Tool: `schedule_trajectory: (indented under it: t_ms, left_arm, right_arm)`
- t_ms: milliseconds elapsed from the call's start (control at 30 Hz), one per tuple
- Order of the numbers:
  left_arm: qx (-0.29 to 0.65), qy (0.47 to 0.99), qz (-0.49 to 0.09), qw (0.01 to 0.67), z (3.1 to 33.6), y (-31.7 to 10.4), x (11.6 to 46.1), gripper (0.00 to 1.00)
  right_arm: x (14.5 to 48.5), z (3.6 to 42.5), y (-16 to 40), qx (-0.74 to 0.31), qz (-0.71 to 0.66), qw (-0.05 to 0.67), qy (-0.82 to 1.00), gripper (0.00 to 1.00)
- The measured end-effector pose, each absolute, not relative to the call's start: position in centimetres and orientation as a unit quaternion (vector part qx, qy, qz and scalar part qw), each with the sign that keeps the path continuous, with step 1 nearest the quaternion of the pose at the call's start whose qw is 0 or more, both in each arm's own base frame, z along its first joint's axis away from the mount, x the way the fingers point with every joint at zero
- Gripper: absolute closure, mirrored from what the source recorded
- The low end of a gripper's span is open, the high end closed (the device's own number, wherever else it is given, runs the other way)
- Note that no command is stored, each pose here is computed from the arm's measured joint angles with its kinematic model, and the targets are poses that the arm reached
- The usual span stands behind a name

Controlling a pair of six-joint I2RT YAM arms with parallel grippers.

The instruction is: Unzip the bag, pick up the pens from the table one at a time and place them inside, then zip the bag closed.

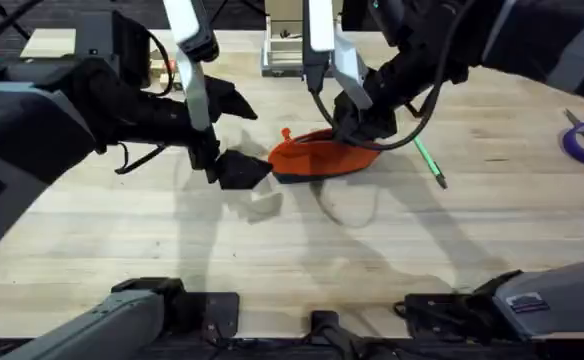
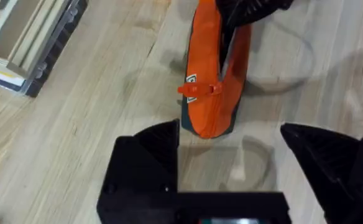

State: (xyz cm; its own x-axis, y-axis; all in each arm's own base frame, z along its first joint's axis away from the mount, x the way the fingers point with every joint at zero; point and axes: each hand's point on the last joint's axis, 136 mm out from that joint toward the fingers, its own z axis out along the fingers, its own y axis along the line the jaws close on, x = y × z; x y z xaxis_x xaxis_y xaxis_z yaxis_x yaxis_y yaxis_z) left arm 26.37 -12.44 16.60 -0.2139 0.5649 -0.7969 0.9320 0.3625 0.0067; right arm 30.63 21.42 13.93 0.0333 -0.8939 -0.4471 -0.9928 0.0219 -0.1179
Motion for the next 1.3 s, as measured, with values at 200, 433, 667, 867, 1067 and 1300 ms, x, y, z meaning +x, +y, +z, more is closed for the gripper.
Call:
schedule_trajectory:
  t_ms: [200, 433, 667, 867, 1067, 1300]
  left_arm:
    - [0.507, 0.738, -0.249, 0.369, 16.6, -12.4, 26.4, 0.007]
    - [0.507, 0.738, -0.249, 0.369, 16.6, -12.4, 26.4, 0.007]
    - [0.507, 0.738, -0.249, 0.369, 16.6, -12.4, 26.4, 0.007]
    - [0.507, 0.738, -0.249, 0.369, 16.6, -12.4, 26.4, 0.007]
    - [0.507, 0.738, -0.249, 0.369, 16.6, -12.4, 26.4, 0.008]
    - [0.507, 0.738, -0.249, 0.369, 16.6, -12.4, 26.4, 0.008]
  right_arm:
    - [31.5, 12.9, 21.9, -0.689, 0.12, 0.206, 0.684, 0.97]
    - [31.7, 10.0, 21.9, -0.688, 0.132, 0.172, 0.693, 0.97]
    - [31.4, 9.5, 21.8, -0.687, 0.136, 0.162, 0.695, 0.971]
    - [31.3, 9.4, 21.7, -0.687, 0.137, 0.158, 0.696, 0.411]
    - [31.2, 9.4, 21.7, -0.689, 0.137, 0.156, 0.695, 0.005]
    - [31.2, 9.4, 21.7, -0.689, 0.138, 0.156, 0.695, 0.005]
